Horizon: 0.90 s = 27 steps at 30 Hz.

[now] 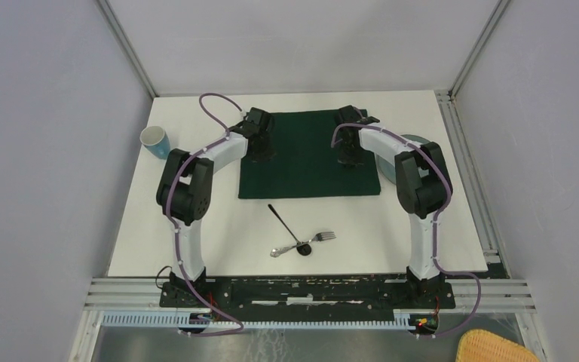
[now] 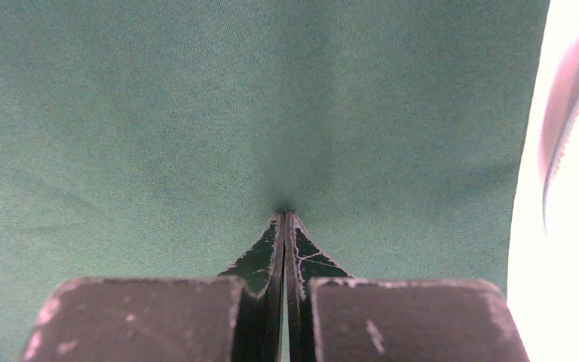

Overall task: Set the dinner table for one person
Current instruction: Adjust the napkin at the center of the board.

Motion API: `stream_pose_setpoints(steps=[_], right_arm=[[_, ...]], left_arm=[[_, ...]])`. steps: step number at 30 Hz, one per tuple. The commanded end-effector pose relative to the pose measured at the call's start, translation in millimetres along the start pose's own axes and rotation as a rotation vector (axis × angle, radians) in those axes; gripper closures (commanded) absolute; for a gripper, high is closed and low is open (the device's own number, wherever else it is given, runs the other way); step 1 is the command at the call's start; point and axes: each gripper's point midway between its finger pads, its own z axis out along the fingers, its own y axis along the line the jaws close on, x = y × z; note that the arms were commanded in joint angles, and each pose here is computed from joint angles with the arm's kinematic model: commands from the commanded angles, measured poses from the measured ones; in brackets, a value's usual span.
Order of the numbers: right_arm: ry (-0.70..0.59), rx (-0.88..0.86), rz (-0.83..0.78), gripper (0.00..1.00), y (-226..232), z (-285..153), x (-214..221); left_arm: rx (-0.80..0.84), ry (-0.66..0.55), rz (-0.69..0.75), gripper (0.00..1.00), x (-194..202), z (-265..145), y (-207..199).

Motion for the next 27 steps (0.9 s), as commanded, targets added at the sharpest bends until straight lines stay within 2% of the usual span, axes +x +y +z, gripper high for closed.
stream_pose_setpoints(steps=[1, 16, 27], right_arm=[[-0.017, -0.045, 0.027, 1.00, 14, 2, -16], [0.031, -0.099, 0.031, 1.00, 29, 10, -10], [0.071, -0.110, 0.042, 1.00, 25, 4, 18]], left_arm=[[-0.084, 0.000, -0.042, 0.98, -4, 5, 11], [-0.241, 0.033, -0.102, 0.98, 1, 10, 49], [-0.258, 0.047, -0.120, 0.98, 5, 9, 57]])
